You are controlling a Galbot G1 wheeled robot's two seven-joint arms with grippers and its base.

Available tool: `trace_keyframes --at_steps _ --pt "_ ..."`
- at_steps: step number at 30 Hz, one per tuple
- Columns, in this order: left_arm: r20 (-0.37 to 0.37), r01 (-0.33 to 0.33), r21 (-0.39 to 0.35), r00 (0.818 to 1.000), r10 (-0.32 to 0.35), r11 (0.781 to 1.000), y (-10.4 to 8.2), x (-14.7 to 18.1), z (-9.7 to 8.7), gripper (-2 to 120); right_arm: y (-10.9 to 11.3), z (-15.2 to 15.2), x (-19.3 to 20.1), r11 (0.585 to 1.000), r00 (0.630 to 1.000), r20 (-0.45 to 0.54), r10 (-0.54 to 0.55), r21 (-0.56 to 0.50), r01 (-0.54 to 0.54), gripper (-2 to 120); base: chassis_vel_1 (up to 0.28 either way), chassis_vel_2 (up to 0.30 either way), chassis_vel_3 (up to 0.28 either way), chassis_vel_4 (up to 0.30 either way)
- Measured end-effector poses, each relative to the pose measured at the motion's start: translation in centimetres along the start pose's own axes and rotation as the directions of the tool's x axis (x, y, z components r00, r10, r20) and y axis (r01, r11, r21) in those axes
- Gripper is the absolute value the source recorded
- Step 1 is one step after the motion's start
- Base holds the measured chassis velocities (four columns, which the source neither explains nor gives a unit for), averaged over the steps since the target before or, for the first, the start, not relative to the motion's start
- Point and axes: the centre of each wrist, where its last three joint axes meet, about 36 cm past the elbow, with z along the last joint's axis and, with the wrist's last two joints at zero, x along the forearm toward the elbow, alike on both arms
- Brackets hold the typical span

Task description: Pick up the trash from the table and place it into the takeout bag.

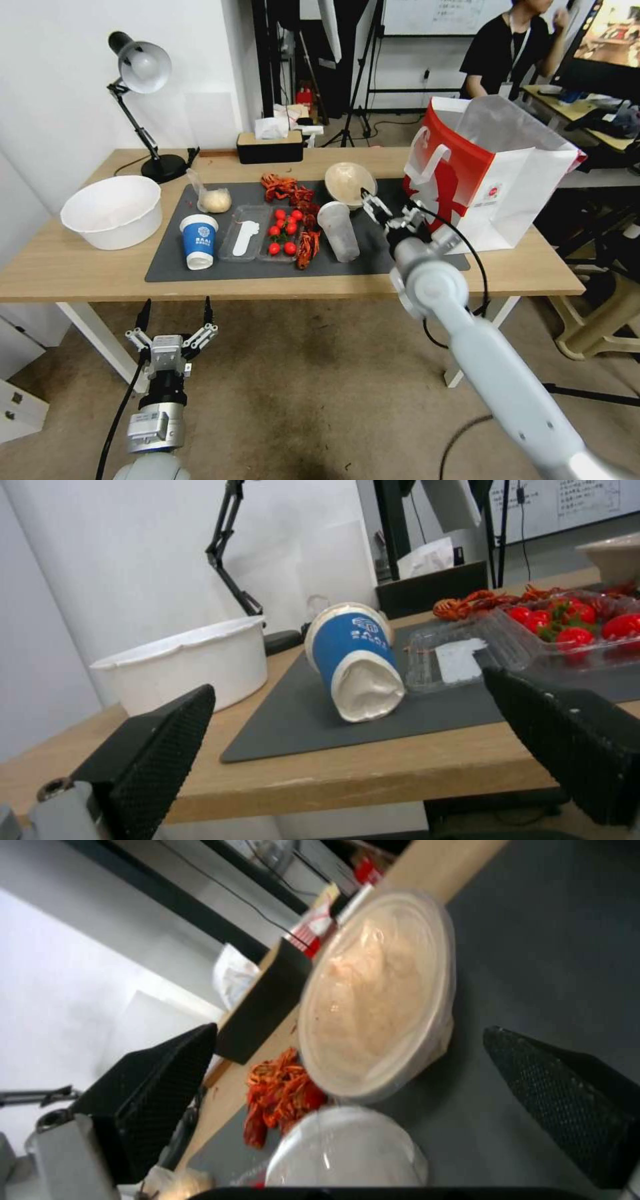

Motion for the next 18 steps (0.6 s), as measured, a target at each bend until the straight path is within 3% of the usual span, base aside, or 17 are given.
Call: trace_keyframes --at_steps 8,13,18 --pt "0.002 0.006 0.002 1.0 -0.006 1.0 0.0 -0.1 0.0 100 1.6 -1.9 -6.8 0.988 0.991 -0.095 0.094 -0.111 -0.104 100 0.0 0.0 0.0 0.0" --pt "-0.002 0.008 0.005 1.0 -0.008 1.0 0.0 0.0 0.1 100 2.0 -2.3 -10.2 0.973 0.972 -0.157 0.176 -0.123 -0.196 100 0.0 0.0 0.0 0.0" --pt "0.003 0.012 0.006 1.0 -0.012 1.0 0.2 0.0 0.2 100 2.8 -2.3 -12.8 0.946 0.936 -0.244 0.253 -0.141 -0.292 86 0.0 0.0 0.0 0.0"
